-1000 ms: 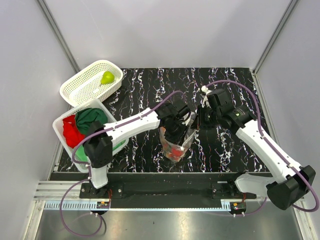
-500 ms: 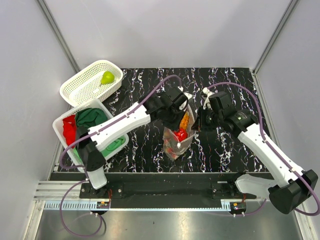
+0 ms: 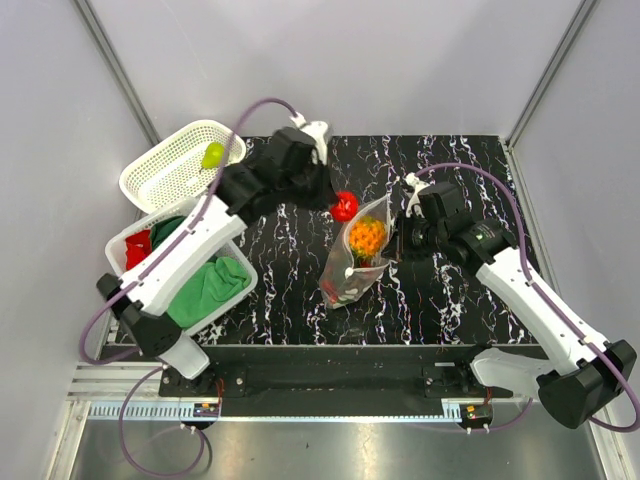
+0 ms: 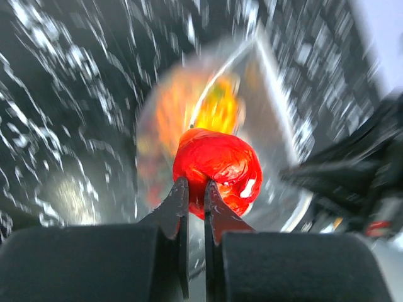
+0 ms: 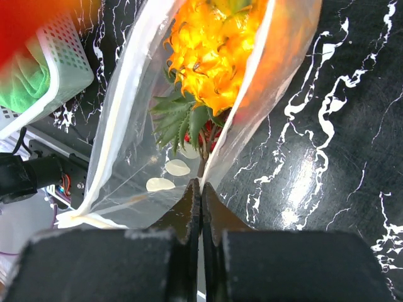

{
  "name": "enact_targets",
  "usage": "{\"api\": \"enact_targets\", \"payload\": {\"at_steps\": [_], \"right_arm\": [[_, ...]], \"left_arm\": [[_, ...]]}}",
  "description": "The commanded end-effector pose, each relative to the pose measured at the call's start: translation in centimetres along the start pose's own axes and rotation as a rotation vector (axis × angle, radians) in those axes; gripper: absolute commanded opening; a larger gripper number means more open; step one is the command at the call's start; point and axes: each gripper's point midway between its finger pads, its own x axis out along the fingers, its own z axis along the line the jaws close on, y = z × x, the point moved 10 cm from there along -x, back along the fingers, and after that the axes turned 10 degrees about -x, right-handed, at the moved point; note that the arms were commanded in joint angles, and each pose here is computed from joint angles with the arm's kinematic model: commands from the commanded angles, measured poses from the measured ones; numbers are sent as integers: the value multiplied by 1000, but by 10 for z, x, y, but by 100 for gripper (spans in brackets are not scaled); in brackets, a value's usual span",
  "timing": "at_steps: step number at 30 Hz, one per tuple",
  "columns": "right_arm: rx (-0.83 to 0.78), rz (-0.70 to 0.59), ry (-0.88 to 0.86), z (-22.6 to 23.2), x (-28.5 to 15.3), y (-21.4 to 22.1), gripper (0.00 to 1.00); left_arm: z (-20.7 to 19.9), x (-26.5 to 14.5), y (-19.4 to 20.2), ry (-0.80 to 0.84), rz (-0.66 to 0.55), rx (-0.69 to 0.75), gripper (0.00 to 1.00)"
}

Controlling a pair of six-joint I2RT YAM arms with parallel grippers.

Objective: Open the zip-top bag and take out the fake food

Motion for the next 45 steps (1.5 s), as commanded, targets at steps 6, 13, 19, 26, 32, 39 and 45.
{"api": "enact_targets", "payload": {"at_steps": [6, 13, 19, 26, 32, 39, 45], "right_arm": [[-42, -47, -37, 6, -1, -18, 0], [-47, -46, -15, 6, -5, -22, 0], [-50, -45, 2, 5, -5, -24, 0], [-53, -43, 14, 6, -7, -26, 0], [-45, -52, 19, 6, -6, -28, 0], [-37, -62, 25, 5, 3, -34, 0], [-69, -65, 19, 6, 5, -41, 0]], "left_arm": [[19, -46, -68, 144, -407, -188, 0], [111, -60, -100, -92, -794, -455, 0], [198, -41, -105, -145, -1157, -752, 0], [308, -26, -130, -223, -1262, -892, 0], [388, 3, -137, -516, -1139, -1211, 0], [427, 27, -139, -523, -1007, -1339, 45], [430, 31, -128, -567, -944, -1346, 99]]}}
